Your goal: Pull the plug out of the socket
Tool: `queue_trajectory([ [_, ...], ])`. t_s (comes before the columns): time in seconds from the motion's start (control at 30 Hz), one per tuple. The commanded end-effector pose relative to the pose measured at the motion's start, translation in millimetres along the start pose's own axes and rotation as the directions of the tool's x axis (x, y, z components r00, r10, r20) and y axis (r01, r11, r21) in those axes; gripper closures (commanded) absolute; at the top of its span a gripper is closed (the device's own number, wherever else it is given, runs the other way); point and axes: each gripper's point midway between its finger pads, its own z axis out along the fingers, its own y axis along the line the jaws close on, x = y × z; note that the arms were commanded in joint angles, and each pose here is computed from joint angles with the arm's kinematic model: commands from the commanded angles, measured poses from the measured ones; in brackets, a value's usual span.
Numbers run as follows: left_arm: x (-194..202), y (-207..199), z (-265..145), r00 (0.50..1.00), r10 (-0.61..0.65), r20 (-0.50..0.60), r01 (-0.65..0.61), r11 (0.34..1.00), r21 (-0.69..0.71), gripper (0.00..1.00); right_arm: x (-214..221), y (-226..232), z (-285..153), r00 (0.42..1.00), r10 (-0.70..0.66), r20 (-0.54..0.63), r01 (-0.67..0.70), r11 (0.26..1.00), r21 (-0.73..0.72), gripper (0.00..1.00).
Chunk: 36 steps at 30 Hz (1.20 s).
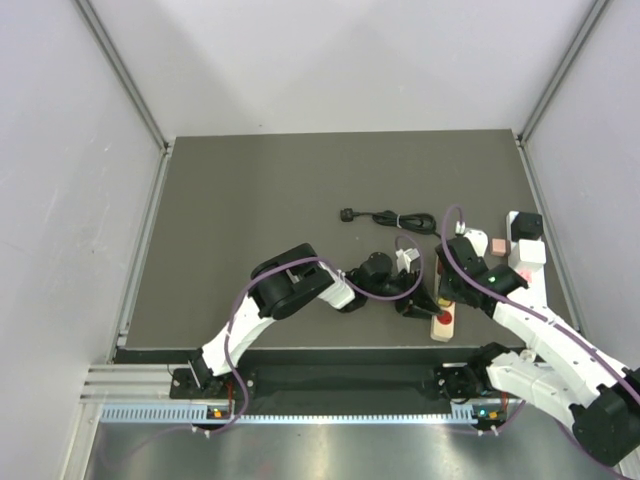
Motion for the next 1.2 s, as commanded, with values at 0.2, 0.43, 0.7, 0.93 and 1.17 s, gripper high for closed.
queue_trajectory([
  [0.2, -1.6, 69.0, 4.4, 0.983, -0.153, 0.103, 0.175, 0.952, -0.25, 1.0, -61.4, 23.7, -39.7, 0.971, 0.128, 0.203, -0.104, 0.987, -0.124, 1.0],
  [0.43, -5.2, 100.6, -1.3, 0.964, -0.208, 0.165, 0.252, 0.911, -0.326, 1.0, -73.6, 20.2, -59.7, 0.954, 0.154, 0.258, -0.124, 0.984, -0.132, 1.0],
  [0.7, -15.1, 106.2, -8.3, 0.951, -0.222, 0.217, 0.289, 0.886, -0.361, 1.0, -83.7, 16.6, -69.0, 0.938, 0.13, 0.321, -0.089, 0.986, -0.141, 1.0],
  [0.93, -18.7, 101.5, -11.4, 0.921, -0.303, 0.245, 0.371, 0.872, -0.318, 1.0, -86.2, 26.5, -58.4, 0.923, 0.085, 0.375, -0.017, 0.983, -0.181, 1.0],
  [1.17, -27.8, 104.2, -22.6, 0.884, -0.365, 0.292, 0.441, 0.858, -0.263, 1.0, -78.9, 46.2, -54.2, 0.928, 0.086, 0.363, 0.022, 0.959, -0.284, 1.0],
])
